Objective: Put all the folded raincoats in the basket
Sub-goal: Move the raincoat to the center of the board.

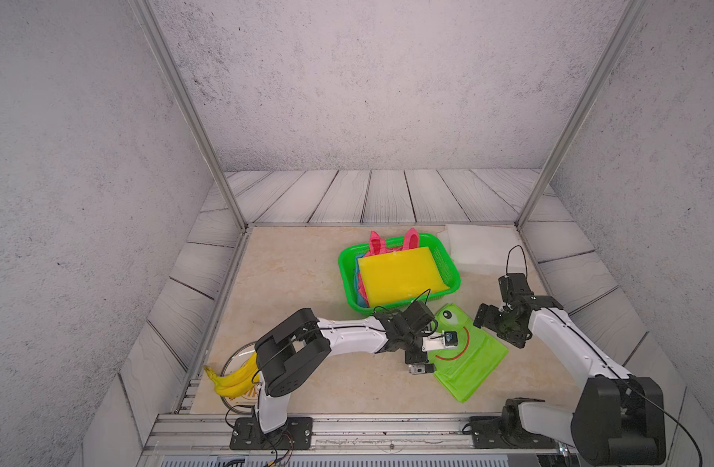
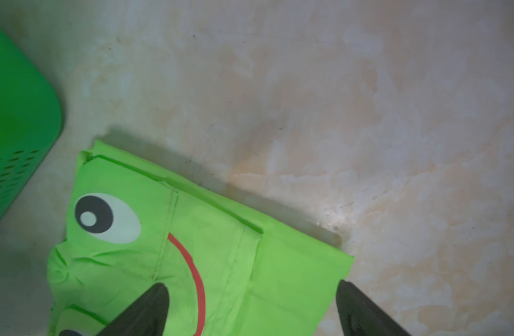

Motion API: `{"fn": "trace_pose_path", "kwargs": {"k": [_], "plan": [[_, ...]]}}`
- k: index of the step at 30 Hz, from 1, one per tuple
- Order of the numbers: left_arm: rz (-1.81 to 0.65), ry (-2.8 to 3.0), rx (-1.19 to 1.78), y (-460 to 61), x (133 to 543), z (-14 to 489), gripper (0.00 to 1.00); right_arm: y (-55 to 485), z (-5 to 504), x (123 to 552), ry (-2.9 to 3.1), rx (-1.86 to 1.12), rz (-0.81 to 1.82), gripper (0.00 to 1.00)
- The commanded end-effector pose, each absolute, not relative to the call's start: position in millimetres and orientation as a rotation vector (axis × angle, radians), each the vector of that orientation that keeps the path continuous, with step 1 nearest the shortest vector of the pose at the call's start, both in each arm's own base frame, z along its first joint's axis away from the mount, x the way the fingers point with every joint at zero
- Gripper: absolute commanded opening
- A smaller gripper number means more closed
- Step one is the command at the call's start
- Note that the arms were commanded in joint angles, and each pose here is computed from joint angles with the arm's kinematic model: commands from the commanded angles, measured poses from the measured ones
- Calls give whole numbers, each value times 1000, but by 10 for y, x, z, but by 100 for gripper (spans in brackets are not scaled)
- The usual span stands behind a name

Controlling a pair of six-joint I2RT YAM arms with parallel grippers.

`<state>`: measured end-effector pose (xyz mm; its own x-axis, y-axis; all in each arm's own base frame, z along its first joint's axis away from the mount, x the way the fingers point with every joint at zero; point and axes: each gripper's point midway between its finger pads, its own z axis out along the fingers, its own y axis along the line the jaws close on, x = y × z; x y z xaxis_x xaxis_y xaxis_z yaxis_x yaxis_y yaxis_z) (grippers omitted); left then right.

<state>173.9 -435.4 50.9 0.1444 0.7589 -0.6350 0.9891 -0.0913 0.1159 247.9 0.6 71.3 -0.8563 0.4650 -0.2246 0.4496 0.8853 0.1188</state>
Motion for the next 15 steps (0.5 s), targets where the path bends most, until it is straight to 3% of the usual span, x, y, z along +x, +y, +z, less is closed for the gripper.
{"fn": "trace_pose_path", "kwargs": {"k": [1,9,15], "plan": [[-535,1600,1938,-4231,1706,532,99,-82,626,2508,2827,714,124,95],[-483,1543,1976,-4022,1659,593,99,206,314,2579,2894,660,490,95],[-453,1590,1962,-3836,1800,564,99,526,221,2440,2898,650,772,88]]}}
